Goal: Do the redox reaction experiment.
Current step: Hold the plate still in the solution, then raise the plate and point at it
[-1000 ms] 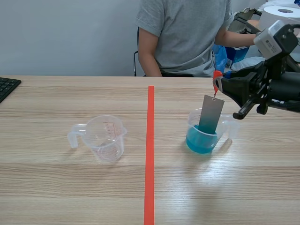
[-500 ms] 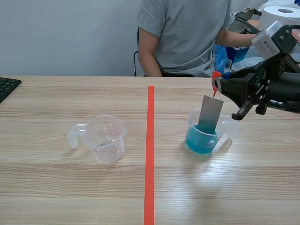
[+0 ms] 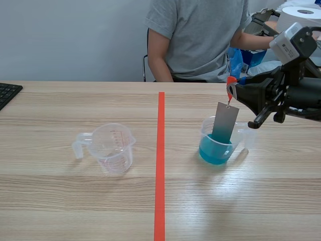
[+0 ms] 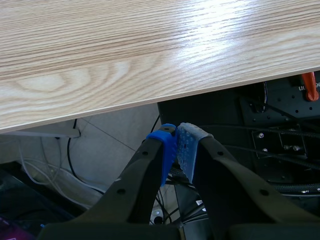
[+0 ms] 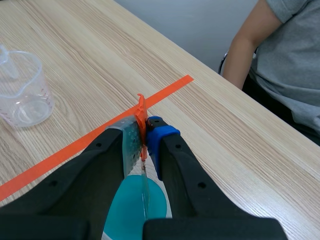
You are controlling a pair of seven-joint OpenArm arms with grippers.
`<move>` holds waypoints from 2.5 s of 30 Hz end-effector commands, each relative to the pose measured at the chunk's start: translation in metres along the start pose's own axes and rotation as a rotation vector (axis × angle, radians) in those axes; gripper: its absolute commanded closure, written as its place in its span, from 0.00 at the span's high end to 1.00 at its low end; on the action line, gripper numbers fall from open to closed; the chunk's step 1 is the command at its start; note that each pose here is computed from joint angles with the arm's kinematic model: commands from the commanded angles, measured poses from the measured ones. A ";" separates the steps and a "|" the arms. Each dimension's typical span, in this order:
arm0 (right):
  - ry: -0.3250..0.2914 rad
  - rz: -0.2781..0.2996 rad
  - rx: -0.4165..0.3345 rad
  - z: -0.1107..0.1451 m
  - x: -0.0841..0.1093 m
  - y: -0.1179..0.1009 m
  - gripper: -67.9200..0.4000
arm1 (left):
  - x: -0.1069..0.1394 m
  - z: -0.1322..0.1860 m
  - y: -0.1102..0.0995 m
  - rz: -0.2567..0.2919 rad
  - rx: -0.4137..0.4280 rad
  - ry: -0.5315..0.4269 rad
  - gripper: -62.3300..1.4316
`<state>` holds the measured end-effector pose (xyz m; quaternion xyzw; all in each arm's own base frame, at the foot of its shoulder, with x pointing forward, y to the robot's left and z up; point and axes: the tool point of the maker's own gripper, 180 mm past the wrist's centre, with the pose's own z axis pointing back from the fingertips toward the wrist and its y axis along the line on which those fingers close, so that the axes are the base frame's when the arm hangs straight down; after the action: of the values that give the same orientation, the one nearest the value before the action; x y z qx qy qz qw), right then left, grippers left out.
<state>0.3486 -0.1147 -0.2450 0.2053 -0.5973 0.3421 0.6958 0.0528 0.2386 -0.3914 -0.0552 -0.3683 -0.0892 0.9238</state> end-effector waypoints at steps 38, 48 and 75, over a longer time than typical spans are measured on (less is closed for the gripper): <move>-0.050 0.020 0.031 0.002 0.018 0.000 0.03 | 0.006 -0.001 -0.002 0.001 -0.005 -0.020 0.10; -0.076 0.010 -0.016 0.011 0.026 -0.014 0.03 | 0.006 -0.001 -0.002 0.001 -0.005 -0.021 0.10; -0.140 0.063 0.038 0.026 0.087 -0.003 0.03 | 0.006 -0.001 -0.002 0.001 -0.005 -0.020 0.10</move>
<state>0.3390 -0.1120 -0.1707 0.2263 -0.6315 0.3539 0.6518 0.0528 0.2386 -0.3914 -0.0552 -0.3683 -0.0892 0.9238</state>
